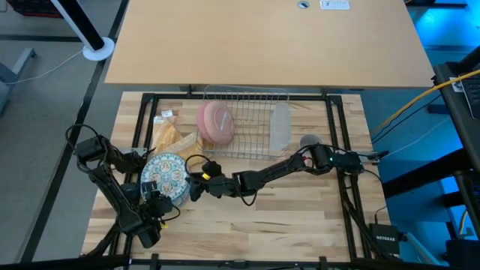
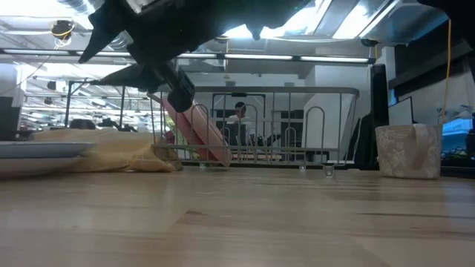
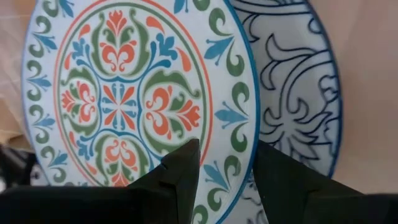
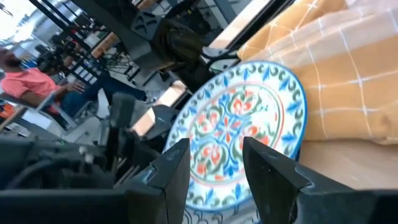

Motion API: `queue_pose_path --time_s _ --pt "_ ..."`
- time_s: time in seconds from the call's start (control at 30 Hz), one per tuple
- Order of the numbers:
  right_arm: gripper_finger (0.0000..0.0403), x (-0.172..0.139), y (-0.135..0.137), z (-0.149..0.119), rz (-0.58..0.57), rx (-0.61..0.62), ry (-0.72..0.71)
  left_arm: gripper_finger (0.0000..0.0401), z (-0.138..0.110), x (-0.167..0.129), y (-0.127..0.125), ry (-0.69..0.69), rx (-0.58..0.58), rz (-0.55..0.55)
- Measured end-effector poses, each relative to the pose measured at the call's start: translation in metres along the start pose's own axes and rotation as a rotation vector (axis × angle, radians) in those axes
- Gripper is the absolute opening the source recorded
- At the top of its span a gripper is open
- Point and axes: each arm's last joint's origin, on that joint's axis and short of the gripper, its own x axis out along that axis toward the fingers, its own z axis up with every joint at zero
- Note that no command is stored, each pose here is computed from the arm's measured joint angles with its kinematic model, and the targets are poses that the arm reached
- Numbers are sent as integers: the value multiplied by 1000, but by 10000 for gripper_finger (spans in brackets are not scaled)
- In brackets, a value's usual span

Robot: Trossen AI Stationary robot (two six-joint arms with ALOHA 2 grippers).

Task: Sort dishes
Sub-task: Put the white patterned plate in the dish rack

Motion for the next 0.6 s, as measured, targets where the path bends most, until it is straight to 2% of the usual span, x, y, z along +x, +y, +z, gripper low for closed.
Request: queue_pose_path --time_s 0.23,0.6 --pt "154 1 -6 -2 -44 -27 35 136 2 1 3 -10 3 25" --pt "154 7 -19 1 -73 116 126 136 2 1 3 -12 21 26"
